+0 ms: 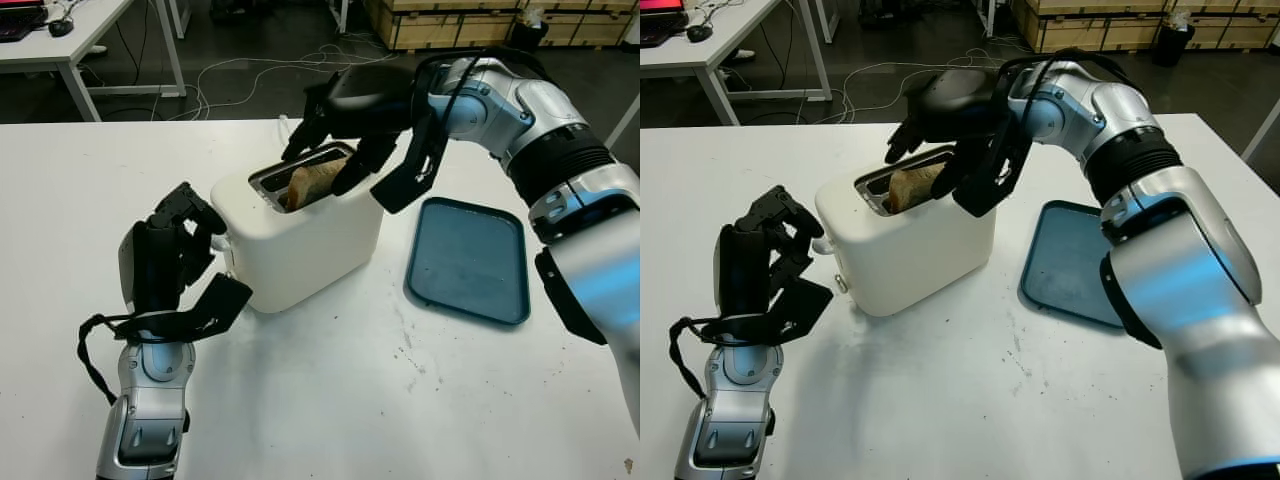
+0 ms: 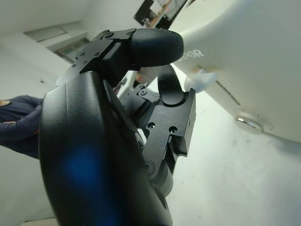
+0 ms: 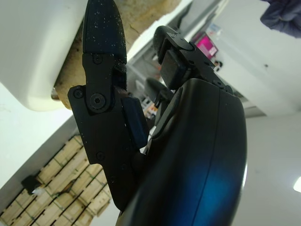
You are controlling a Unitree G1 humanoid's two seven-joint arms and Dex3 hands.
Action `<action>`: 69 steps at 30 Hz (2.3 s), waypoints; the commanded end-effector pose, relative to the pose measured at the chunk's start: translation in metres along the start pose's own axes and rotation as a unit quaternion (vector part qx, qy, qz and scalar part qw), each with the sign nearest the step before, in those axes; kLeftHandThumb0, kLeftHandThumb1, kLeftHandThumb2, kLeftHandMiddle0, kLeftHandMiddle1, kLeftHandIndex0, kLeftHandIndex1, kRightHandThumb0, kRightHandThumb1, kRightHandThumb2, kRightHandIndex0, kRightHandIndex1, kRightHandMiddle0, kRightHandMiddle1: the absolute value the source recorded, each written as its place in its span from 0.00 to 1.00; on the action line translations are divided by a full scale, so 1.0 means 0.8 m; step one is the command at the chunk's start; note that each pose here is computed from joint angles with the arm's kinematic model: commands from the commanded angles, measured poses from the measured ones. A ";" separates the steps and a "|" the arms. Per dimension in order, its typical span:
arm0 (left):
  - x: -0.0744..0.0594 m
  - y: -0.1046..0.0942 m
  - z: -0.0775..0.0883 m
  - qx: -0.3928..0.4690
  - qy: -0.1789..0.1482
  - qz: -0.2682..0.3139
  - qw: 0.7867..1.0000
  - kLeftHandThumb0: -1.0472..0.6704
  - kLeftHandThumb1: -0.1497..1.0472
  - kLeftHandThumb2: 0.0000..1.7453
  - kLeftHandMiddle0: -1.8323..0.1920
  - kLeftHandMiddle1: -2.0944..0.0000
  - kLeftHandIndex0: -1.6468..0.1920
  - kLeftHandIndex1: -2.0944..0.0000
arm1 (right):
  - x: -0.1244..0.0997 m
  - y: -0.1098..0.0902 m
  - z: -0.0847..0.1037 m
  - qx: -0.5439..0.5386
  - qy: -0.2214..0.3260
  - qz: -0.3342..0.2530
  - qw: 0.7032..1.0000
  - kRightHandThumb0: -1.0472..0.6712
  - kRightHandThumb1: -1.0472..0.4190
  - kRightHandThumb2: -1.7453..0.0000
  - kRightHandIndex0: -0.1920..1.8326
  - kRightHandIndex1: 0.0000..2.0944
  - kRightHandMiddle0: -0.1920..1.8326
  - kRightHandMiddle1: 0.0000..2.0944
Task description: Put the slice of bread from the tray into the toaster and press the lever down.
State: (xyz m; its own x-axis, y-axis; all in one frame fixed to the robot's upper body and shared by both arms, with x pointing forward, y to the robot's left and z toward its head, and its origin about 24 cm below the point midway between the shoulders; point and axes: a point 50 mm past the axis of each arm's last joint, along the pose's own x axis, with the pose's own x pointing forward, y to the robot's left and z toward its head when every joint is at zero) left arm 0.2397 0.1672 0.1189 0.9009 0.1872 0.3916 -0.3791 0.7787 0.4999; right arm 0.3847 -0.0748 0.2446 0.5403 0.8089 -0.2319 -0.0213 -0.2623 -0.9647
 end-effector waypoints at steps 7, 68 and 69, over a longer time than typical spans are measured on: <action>-0.001 0.000 0.000 0.006 0.001 0.001 1.000 0.62 0.89 0.28 0.42 0.17 0.53 0.17 | -0.037 -0.026 -0.034 0.055 0.063 -0.178 0.980 0.25 0.09 0.90 0.19 0.41 0.40 0.04; 0.017 0.037 -0.001 0.241 -0.069 -0.129 0.959 0.57 0.89 0.05 0.38 0.36 0.30 0.88 | -0.131 0.255 0.051 0.590 0.202 -0.383 0.681 0.41 0.09 0.79 0.49 0.83 0.33 0.83; 0.017 0.036 -0.002 0.254 -0.070 -0.132 0.956 0.57 0.88 0.04 0.37 0.38 0.30 0.90 | -0.131 0.255 0.051 0.590 0.200 -0.383 0.681 0.41 0.09 0.79 0.48 0.83 0.33 0.83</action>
State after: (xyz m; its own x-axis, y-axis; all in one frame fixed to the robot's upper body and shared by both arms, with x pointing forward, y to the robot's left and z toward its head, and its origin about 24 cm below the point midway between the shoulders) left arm 0.2425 0.1935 0.1377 0.9534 -0.0759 0.2920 -0.2324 0.4325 0.8712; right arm 0.2871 -0.1934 0.0608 0.9659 0.1785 0.1878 -0.1301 0.9609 -0.2443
